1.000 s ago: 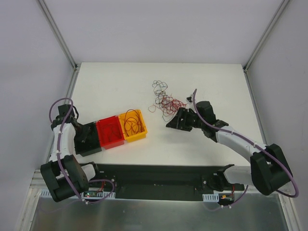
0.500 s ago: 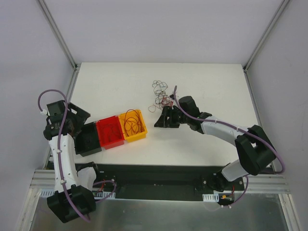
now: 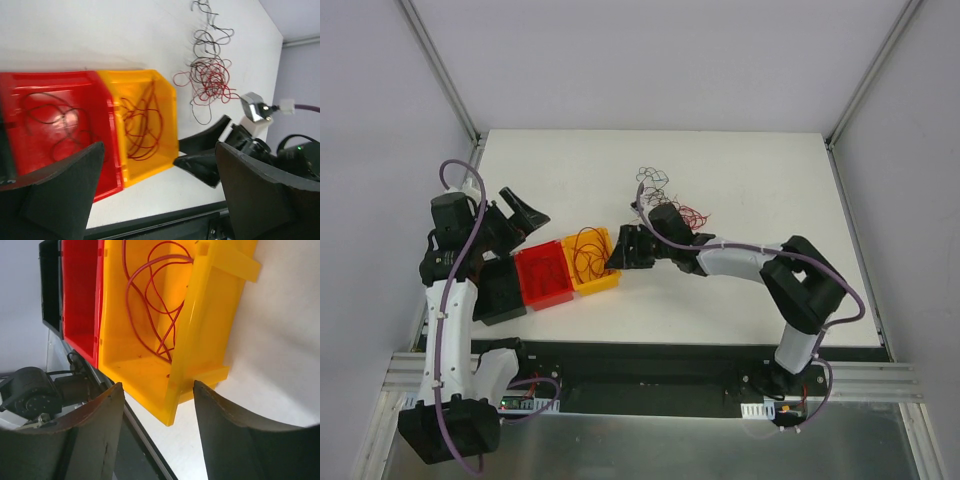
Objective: Untangle the cables
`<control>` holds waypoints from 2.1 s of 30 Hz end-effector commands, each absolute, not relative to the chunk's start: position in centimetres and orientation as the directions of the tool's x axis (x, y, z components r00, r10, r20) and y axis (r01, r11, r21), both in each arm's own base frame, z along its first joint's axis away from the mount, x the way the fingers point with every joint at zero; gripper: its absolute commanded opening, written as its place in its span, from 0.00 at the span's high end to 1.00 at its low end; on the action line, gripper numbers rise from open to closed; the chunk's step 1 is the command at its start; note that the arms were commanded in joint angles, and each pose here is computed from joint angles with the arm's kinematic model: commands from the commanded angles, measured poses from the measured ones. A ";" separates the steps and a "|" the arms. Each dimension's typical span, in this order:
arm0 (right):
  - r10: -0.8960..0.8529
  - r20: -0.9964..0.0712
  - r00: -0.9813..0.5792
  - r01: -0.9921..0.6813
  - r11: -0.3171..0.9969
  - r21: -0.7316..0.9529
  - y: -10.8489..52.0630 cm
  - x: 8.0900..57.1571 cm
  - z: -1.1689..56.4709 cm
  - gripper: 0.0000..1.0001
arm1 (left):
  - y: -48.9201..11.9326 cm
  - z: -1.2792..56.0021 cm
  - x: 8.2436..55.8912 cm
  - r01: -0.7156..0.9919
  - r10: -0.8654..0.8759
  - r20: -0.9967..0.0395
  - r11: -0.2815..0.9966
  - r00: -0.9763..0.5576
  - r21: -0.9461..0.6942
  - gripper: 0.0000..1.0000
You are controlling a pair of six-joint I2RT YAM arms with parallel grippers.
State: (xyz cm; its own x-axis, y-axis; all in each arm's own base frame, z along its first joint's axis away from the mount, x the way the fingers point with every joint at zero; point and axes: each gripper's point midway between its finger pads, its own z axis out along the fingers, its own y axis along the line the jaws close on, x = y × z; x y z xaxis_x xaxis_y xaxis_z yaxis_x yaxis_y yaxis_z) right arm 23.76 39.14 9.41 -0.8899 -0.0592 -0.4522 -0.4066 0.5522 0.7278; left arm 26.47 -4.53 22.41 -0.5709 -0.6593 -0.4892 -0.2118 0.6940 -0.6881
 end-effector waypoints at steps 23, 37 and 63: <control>0.192 -0.553 -0.810 -0.181 0.817 0.548 25.8 33.0 12.0 0.39 | -21.4 35.2 35.5 0.382 -0.310 -0.665 0.624 -0.680 -0.682 0.13; -0.051 -0.642 -0.765 -0.234 0.951 0.203 18.1 40.0 11.3 0.40 | -22.0 28.1 35.3 0.385 -0.165 -0.630 0.666 -0.759 -0.639 0.14; 0.547 -0.459 -0.700 0.068 0.691 0.720 19.8 42.4 16.0 0.98 | -23.1 27.5 34.6 0.370 -0.155 -0.561 0.607 -0.813 -0.703 0.04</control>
